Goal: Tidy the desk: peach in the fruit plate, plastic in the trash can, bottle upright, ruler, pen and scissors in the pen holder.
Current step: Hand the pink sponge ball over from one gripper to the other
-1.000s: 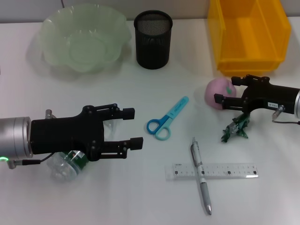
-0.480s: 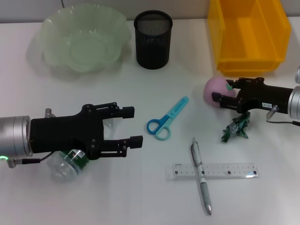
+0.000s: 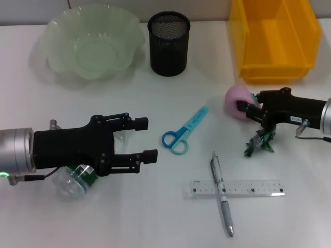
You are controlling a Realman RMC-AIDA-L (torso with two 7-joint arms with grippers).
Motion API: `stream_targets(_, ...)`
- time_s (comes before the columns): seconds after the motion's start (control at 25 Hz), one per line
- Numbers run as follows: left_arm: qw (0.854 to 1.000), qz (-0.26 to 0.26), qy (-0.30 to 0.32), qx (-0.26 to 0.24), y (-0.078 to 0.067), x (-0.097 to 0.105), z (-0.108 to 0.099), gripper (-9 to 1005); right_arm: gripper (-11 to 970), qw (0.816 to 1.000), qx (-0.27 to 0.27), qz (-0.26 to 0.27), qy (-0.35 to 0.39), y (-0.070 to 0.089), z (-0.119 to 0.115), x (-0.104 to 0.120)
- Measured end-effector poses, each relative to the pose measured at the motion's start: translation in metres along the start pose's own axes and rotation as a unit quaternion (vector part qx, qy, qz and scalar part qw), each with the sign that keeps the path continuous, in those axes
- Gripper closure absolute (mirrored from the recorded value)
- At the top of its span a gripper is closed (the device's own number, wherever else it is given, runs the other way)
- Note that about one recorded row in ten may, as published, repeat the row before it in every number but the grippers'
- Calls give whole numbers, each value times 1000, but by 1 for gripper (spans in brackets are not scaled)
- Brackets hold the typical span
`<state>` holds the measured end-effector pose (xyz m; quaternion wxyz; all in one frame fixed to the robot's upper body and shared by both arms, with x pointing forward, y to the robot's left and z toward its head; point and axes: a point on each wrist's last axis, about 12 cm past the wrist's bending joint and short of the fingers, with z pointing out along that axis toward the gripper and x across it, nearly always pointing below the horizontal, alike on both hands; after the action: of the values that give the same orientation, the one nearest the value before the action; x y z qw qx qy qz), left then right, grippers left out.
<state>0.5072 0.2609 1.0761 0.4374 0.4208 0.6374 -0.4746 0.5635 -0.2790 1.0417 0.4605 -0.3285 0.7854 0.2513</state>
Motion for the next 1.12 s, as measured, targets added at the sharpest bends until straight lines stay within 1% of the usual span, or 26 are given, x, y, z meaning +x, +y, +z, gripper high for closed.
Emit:
stream_targets(0.04, 1000, 0, 0, 0, 0, 0, 0, 216, 660, 1000, -4, 2, -20, 2, -5, 0)
stream_targets(0.12, 1000, 0, -2, 1, 0, 0, 1, 216, 684, 999, -5, 2, -34, 3, -8, 0)
stream_targets(0.16, 1000, 0, -6, 0, 0, -1, 2, 216, 696, 998, -8, -2, -67, 5, -18, 0)
stream_targets(0.2, 1000, -1, -9, -1, -1, -1, 3, 216, 707, 998, -8, -2, -67, 5, -18, 0)
stream_targets(0.28, 1000, -2, -14, -1, -1, -1, 4, 216, 731, 995, -10, -11, -98, 9, -27, 2)
stream_targets(0.36, 999, -5, -31, -5, -2, -2, 10, 216, 744, 988, -19, -37, -149, 18, -39, 4)
stream_targets(0.4, 999, -5, -31, -5, -2, -2, 10, 216, 750, 988, -19, -37, -149, 18, -39, 4)
stream_targets(0.44, 999, -6, -38, -5, -2, -3, 14, 216, 757, 981, -32, -62, -184, 27, -46, 5)
stream_targets(0.48, 999, -6, -38, -5, -2, -3, 14, 216, 763, 981, -32, -62, -184, 27, -46, 5)
stream_targets(0.56, 999, -6, -44, -3, -3, -4, 21, 216, 779, 970, -51, -92, -219, 39, -52, 7)
stream_targets(0.6, 999, -6, -44, -3, -3, -4, 21, 216, 788, 970, -51, -92, -219, 39, -52, 7)
stream_targets(0.64, 999, -5, -49, -2, -2, -5, 25, 216, 796, 965, -65, -100, -232, 45, -52, 7)
stream_targets(0.68, 999, -5, -49, -2, -2, -5, 25, 216, 805, 965, -65, -100, -232, 45, -52, 7)
stream_targets(0.84, 999, 1, -53, 4, -1, -9, 32, 216, 859, 959, -91, -101, -247, 53, -51, 6)
stream_targets(1.12, 999, 2, -53, 2, 4, -12, 41, 215, 888, 947, -139, -95, -274, 66, -48, 1)
